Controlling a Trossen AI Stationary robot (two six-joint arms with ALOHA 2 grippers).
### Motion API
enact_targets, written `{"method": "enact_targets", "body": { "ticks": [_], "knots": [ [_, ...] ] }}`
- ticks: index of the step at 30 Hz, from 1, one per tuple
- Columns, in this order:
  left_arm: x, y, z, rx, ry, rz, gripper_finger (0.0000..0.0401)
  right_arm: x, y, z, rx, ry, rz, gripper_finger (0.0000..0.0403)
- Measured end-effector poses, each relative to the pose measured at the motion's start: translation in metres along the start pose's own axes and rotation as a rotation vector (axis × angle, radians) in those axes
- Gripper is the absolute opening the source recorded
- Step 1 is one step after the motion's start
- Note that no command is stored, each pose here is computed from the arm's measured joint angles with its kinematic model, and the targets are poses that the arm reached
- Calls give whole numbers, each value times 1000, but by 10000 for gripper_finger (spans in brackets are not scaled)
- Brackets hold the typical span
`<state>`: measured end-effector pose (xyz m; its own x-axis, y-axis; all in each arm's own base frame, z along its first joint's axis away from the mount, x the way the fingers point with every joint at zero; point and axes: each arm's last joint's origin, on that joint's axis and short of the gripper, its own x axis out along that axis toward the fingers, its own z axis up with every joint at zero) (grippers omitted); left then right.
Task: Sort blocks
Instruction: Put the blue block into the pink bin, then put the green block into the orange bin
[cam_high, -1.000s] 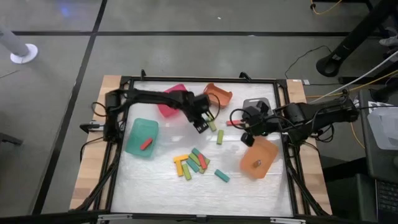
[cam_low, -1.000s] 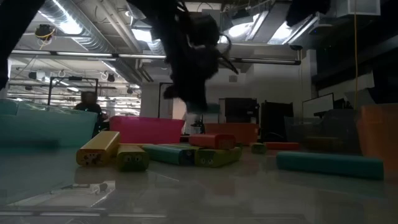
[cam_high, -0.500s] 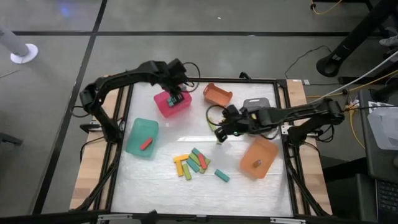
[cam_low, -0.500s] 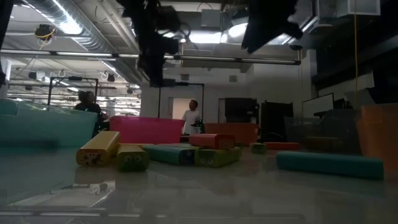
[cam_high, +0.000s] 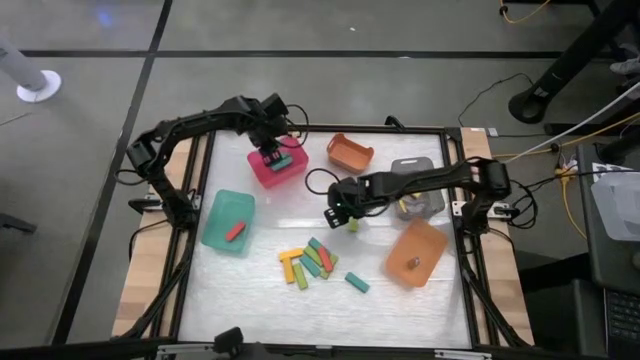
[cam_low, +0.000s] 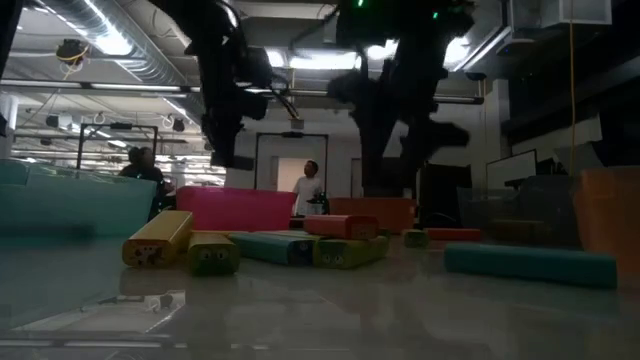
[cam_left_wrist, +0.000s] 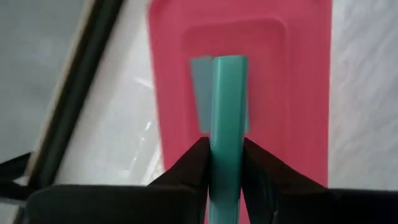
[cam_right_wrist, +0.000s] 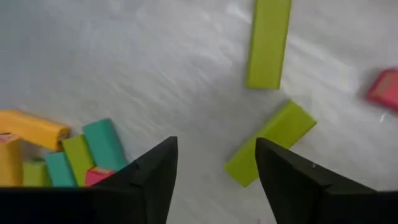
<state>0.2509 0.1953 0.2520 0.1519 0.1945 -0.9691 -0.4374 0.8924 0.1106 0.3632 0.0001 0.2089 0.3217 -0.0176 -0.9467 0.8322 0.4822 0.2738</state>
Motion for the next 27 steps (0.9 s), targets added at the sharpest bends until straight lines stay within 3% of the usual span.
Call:
{"method": "enact_targets", "body": {
  "ticks": [11, 21, 27],
  "knots": [
    [21, -13, -14, 47, 76, -45, 65, 29, -6, -4, 93, 92, -103, 226],
    [43, -24, -20, 71, 34, -46, 129, 28, -13, -8, 160, 107, -198, 225],
    [43, -24, -18, 19, 22, -43, 145, 29, -13, -6, 159, 52, -205, 225]
  ]
}}
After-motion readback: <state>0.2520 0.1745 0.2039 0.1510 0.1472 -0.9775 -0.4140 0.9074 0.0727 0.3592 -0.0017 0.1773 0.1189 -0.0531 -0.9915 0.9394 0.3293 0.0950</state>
